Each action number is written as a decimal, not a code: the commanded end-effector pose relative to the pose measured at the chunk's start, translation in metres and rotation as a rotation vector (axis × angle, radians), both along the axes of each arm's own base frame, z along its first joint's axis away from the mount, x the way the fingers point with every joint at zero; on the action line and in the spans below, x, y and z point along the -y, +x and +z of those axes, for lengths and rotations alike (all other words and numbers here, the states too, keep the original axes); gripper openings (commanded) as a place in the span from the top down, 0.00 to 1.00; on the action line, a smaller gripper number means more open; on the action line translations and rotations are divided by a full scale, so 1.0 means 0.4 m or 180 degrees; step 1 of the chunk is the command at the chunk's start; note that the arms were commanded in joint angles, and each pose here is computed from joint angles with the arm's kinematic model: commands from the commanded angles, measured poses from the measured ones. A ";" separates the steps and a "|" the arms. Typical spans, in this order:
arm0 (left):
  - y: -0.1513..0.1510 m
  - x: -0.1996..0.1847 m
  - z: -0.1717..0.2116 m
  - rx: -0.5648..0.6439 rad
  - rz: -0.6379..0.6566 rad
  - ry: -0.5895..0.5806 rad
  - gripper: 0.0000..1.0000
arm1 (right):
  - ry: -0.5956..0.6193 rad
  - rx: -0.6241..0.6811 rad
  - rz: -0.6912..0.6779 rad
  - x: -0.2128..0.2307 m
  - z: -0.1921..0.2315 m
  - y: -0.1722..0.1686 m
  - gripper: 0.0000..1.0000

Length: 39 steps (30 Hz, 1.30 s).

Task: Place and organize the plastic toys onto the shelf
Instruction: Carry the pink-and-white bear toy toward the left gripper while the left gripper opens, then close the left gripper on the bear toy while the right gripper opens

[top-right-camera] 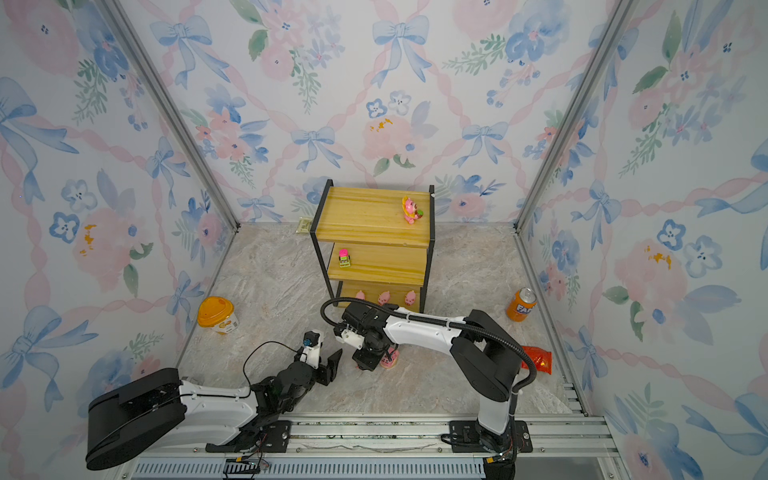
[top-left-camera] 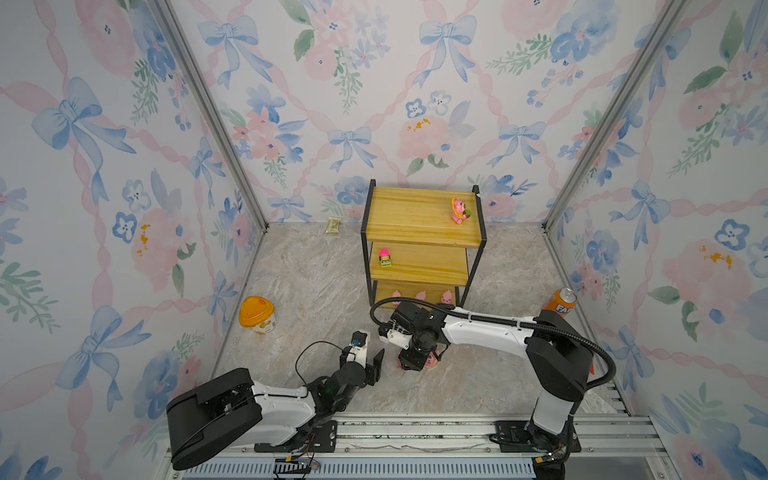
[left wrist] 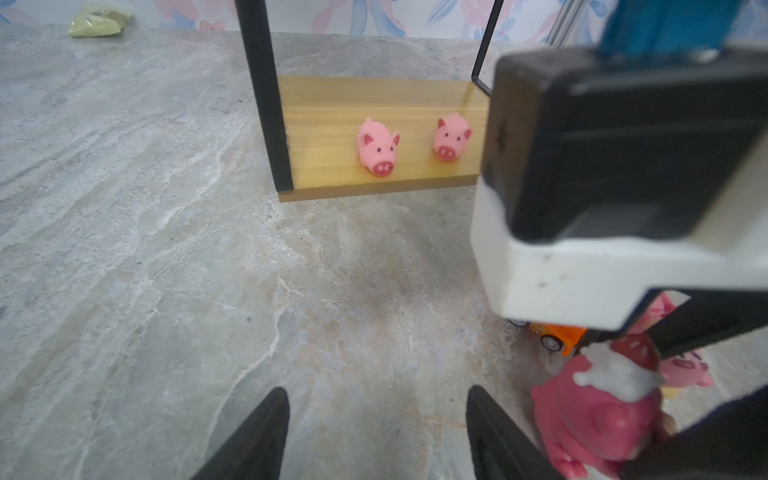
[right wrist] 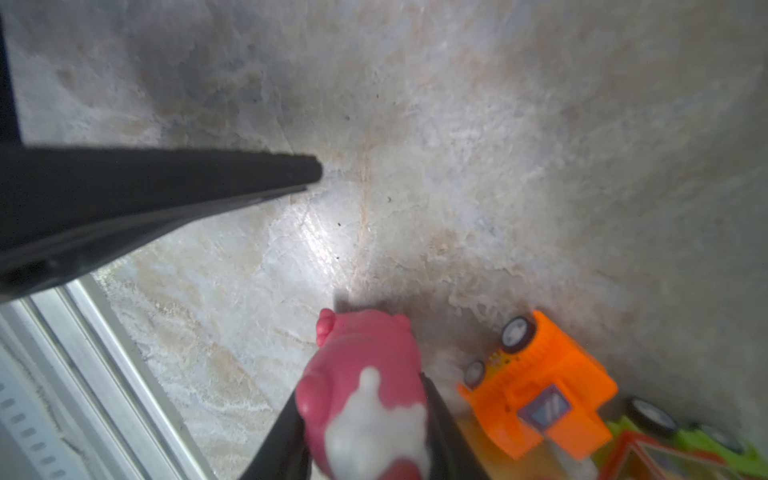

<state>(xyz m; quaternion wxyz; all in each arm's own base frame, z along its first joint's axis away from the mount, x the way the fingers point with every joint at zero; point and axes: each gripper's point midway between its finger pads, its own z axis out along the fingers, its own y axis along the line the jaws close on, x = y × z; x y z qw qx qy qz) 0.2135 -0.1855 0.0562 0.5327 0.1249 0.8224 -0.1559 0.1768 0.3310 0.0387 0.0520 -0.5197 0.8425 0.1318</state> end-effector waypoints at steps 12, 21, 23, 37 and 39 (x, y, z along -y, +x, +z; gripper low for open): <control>-0.022 -0.023 -0.037 -0.0077 -0.0023 0.0126 0.31 | 0.0127 -0.0118 0.0201 -0.051 -0.009 -0.003 0.76; -0.021 -0.023 -0.036 -0.0070 -0.0018 0.0125 0.31 | 0.0055 -0.0050 0.0190 -0.043 -0.007 0.008 0.65; -0.021 -0.021 -0.037 -0.0072 -0.0025 0.0136 0.31 | 0.0043 -0.0033 0.0178 -0.038 -0.004 0.010 0.61; -0.026 -0.019 -0.037 -0.0073 -0.0050 0.0126 0.31 | 0.0040 0.0232 0.0042 -0.001 0.071 0.038 0.38; -0.028 -0.016 -0.035 -0.0072 -0.0073 0.0117 0.31 | 0.0060 0.0289 0.0011 0.007 0.099 0.044 0.36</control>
